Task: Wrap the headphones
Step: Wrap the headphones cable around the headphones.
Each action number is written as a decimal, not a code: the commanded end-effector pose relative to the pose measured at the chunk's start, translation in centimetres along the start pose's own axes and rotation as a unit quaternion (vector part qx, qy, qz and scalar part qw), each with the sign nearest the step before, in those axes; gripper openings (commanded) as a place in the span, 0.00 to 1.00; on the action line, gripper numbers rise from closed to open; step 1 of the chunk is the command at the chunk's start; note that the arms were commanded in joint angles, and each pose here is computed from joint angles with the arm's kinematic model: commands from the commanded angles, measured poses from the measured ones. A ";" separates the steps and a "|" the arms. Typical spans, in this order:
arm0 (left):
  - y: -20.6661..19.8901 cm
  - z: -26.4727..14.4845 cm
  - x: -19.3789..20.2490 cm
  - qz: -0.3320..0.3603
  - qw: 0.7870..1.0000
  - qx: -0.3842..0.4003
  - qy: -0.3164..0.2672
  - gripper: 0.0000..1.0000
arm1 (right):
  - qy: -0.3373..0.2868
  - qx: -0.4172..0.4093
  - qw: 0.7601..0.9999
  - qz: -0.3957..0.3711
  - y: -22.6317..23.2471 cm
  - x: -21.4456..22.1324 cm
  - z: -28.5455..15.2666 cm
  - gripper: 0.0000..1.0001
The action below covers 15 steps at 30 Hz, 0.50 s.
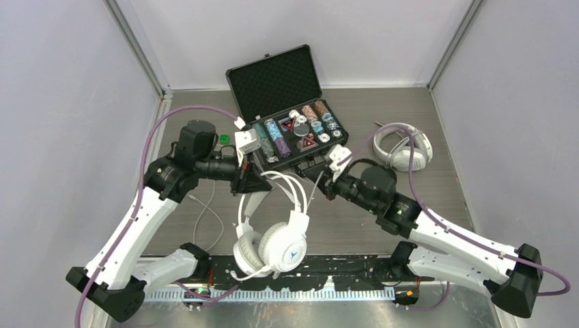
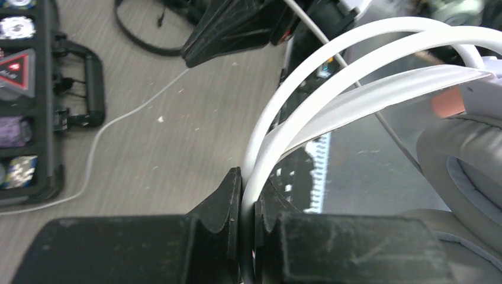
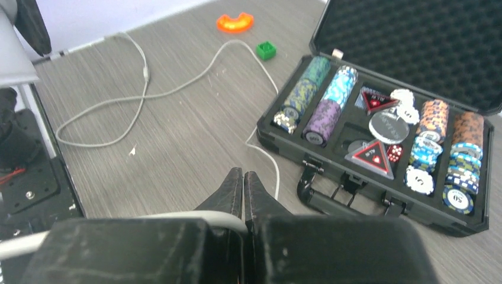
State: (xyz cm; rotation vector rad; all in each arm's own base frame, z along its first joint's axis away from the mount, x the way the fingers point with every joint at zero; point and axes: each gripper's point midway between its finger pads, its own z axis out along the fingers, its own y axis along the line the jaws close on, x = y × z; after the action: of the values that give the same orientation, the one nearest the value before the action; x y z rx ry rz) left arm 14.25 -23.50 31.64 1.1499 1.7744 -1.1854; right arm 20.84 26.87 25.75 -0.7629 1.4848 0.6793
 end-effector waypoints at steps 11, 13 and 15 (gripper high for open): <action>7.0 -1.8 5.3 0.093 0.976 -0.165 0.107 0.00 | 0.194 -0.012 0.979 0.067 0.8 -2.1 0.1 0.00; 8.1 -2.2 5.6 0.093 0.969 -0.197 0.119 0.00 | 0.225 -0.019 0.970 0.089 1.5 -1.9 -0.1 0.00; 9.2 -2.7 5.8 0.093 0.960 -0.230 0.129 0.00 | 0.255 -0.030 0.960 0.112 2.2 -1.7 -0.2 0.00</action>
State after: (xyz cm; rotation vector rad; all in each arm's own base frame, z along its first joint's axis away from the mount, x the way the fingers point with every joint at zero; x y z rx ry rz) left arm 19.25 -19.13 25.03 1.2210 1.9059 -0.6433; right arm 20.09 28.14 26.16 -0.9114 1.9252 0.6619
